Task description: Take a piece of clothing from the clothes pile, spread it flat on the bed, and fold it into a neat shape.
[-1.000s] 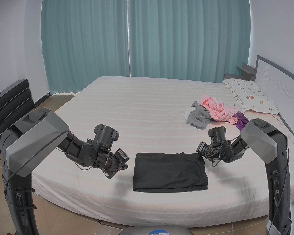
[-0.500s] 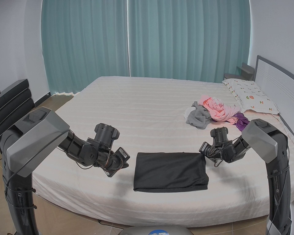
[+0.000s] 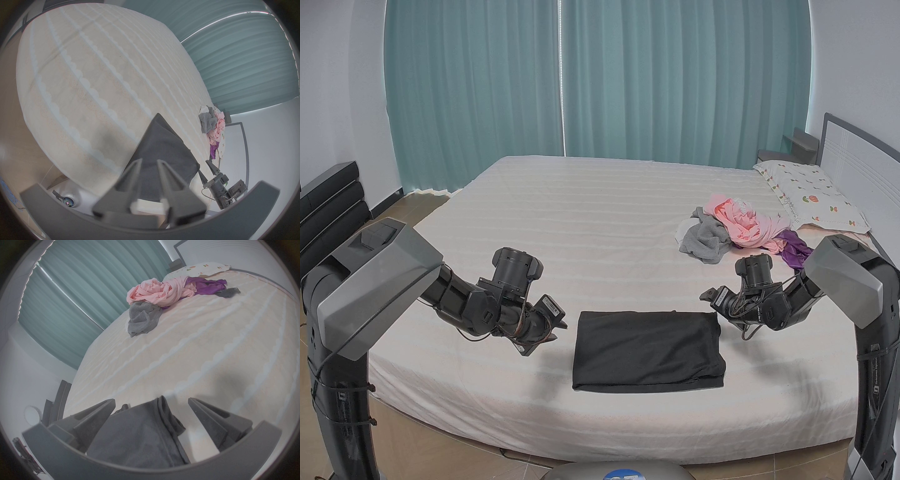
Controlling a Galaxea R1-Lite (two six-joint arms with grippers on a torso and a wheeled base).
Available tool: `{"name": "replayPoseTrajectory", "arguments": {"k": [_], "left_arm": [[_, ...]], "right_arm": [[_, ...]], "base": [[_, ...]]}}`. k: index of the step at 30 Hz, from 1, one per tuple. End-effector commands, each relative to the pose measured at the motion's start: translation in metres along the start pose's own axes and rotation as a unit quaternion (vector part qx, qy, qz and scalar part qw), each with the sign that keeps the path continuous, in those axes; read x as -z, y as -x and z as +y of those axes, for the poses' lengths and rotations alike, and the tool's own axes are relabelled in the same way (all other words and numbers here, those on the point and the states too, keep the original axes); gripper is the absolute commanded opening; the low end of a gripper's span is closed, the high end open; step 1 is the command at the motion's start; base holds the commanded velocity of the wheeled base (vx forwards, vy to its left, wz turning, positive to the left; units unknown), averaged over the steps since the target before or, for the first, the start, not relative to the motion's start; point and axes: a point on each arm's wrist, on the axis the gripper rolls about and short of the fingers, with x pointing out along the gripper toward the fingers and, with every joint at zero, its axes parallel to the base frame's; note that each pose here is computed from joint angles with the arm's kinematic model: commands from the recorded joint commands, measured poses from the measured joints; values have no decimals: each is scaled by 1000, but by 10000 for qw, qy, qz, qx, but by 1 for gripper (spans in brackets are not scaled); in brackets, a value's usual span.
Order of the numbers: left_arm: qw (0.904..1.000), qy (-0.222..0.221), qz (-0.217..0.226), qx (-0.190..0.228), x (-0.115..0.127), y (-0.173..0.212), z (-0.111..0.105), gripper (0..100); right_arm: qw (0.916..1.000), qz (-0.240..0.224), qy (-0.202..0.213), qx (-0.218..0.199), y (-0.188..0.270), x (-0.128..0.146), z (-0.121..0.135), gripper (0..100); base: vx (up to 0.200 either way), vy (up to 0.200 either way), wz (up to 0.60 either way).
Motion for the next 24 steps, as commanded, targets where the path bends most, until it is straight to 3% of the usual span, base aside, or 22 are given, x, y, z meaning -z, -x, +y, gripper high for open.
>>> {"name": "replayPoseTrajectory", "arguments": {"k": [1, 5, 12, 24], "left_arm": [[10000, -47, 1, 17, 1, -3, -2, 100], [10000, -40, -57, -32, 2, 1, -2, 100], [9987, 129, -448, -210, 4, -2, -5, 100], [9991, 84, -396, -108, 12, -2, -14, 100]], "right_arm": [[9998, -40, -166, -116, 23, -8, 5, 100], [9986, 40, -481, -220, 32, -3, 0, 100], [9985, -26, -464, -296, 36, 1, -2, 100], [9987, 41, -454, -242, 41, 5, -5, 100]], "base": [[0, 0, 0], [0, 0, 0], [0, 0, 0], [0, 0, 0]]}}
